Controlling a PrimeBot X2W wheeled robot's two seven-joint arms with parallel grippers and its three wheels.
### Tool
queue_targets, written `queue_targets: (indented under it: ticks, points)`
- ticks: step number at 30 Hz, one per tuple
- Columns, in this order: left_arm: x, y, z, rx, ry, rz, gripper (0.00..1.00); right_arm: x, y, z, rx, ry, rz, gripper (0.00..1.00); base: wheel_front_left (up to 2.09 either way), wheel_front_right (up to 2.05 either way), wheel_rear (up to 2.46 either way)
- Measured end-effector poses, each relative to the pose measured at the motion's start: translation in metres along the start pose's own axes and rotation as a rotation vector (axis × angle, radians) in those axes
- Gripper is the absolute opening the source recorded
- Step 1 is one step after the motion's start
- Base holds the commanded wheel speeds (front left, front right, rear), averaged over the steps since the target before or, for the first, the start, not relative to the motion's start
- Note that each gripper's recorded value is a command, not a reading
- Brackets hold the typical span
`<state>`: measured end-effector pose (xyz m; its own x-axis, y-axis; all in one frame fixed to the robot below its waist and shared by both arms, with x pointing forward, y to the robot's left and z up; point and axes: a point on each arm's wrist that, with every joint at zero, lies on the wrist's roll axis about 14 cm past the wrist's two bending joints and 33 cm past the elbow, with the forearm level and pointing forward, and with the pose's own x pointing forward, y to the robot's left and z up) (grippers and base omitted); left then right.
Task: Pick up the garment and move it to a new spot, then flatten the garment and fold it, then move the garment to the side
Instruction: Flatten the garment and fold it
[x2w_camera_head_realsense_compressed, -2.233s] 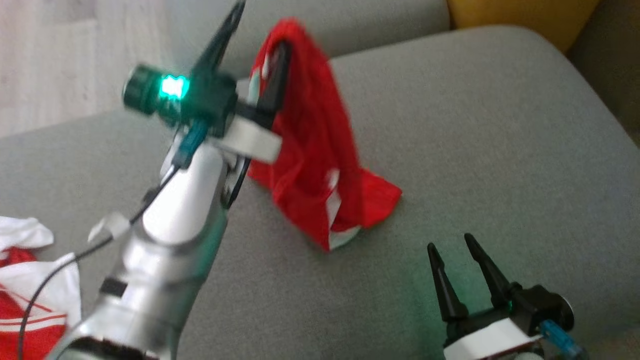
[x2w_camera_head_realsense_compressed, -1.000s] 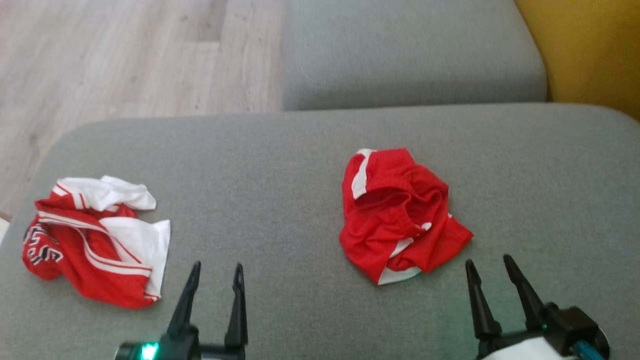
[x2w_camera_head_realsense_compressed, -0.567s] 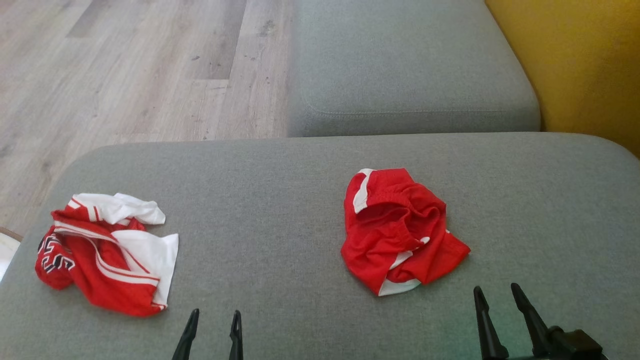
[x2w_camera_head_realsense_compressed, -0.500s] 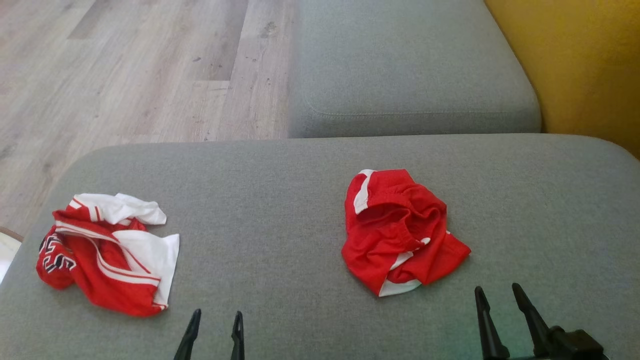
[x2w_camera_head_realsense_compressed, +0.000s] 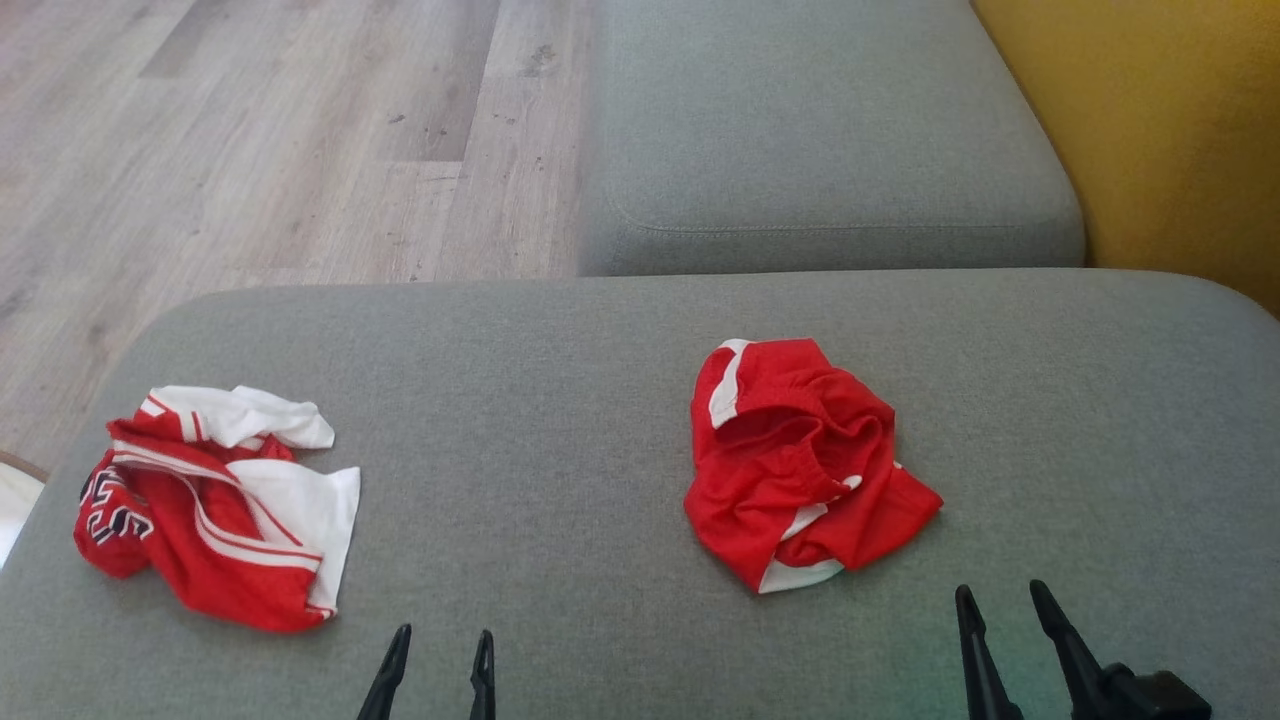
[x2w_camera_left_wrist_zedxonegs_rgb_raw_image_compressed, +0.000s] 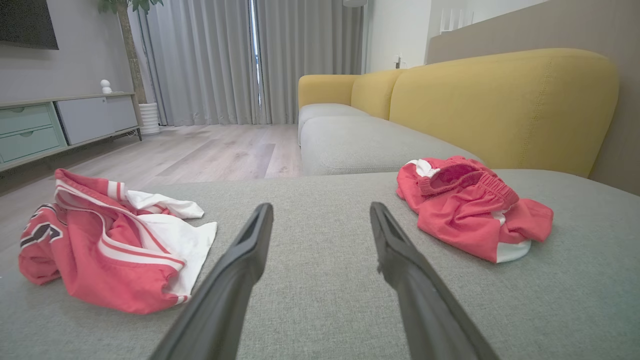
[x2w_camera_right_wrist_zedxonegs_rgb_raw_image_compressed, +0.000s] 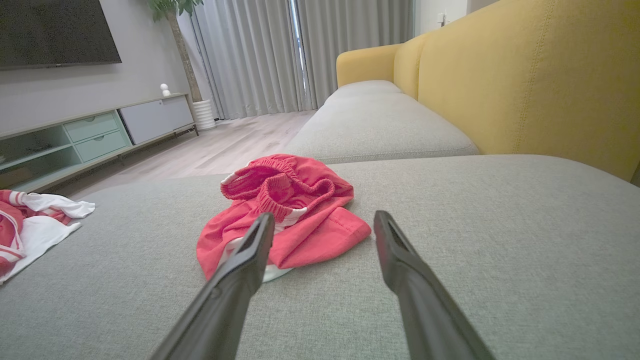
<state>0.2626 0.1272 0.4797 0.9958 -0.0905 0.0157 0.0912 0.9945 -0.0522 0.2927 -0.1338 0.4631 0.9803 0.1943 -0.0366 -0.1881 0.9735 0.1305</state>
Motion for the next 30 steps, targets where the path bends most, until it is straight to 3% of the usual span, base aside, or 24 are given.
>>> queue_targets:
  ticks: [30]
  points:
    - [0.0038, 0.0016, -0.0076, 0.029, 0.029, -0.006, 1.0, -0.0007, -0.0015, -0.0033, 0.015, 0.011, -0.01, 1.0, 0.0, 0.0, 0.0]
